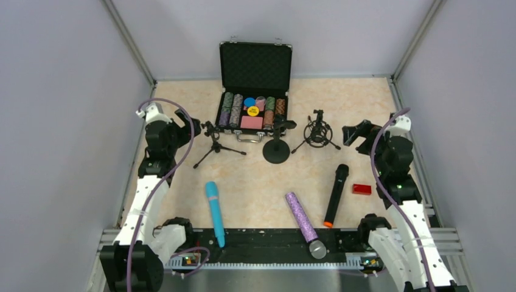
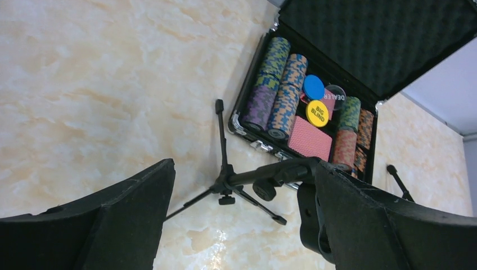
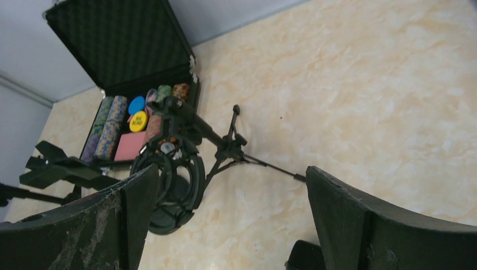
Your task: Attach the microphones to the stand
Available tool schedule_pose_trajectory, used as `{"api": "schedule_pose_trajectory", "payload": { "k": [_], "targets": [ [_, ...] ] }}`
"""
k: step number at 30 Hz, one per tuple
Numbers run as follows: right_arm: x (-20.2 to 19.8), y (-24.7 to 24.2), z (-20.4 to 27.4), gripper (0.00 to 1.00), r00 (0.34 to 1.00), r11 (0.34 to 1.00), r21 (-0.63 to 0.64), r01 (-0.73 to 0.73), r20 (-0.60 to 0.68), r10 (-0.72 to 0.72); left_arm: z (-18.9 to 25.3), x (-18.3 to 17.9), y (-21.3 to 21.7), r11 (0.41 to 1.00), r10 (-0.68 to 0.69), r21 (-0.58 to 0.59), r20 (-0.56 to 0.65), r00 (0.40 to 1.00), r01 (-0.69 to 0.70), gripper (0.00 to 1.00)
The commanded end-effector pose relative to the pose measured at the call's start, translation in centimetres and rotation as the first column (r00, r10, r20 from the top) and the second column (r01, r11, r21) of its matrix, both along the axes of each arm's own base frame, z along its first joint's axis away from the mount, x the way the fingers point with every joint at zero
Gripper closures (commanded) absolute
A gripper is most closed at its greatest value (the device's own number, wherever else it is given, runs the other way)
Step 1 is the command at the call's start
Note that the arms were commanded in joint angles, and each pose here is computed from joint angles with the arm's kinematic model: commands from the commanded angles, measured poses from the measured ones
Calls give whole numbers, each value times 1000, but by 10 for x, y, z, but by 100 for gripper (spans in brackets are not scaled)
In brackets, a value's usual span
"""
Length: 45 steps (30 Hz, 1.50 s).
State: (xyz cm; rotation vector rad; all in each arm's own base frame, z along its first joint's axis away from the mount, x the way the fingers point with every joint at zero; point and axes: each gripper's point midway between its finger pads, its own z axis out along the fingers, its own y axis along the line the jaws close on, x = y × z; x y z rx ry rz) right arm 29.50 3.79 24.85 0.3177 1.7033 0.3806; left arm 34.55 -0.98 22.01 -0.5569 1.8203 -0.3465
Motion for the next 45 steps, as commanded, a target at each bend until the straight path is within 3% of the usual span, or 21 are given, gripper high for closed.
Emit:
{"api": "schedule_pose_trajectory", "payload": {
  "k": [1,8,13,25,36,45],
  "targets": [
    [-7,19,-1,1,991,994,28,-110,-70,112,16,-6,-13,997,-74,-19,31,997,74,1],
    [-11,25,-13,1,978,988,22,-156,-138,157,32,-21,-41,969,-242,-24,71,968,244,1],
    [-18,36,-16,1,960,973,24,-231,-159,232,50,-35,-73,901,-422,-46,130,897,431,1],
    [-20,42,-35,1,945,963,42,-265,-185,268,51,-51,-132,731,-660,-120,126,741,672,1],
    [-23,52,-48,1,927,949,92,-300,-205,313,23,-76,-209,572,-818,-70,18,575,817,1],
    [-29,52,-59,1,920,949,100,-299,-232,315,3,-98,-247,477,-875,84,-42,482,875,1]
  ]
}}
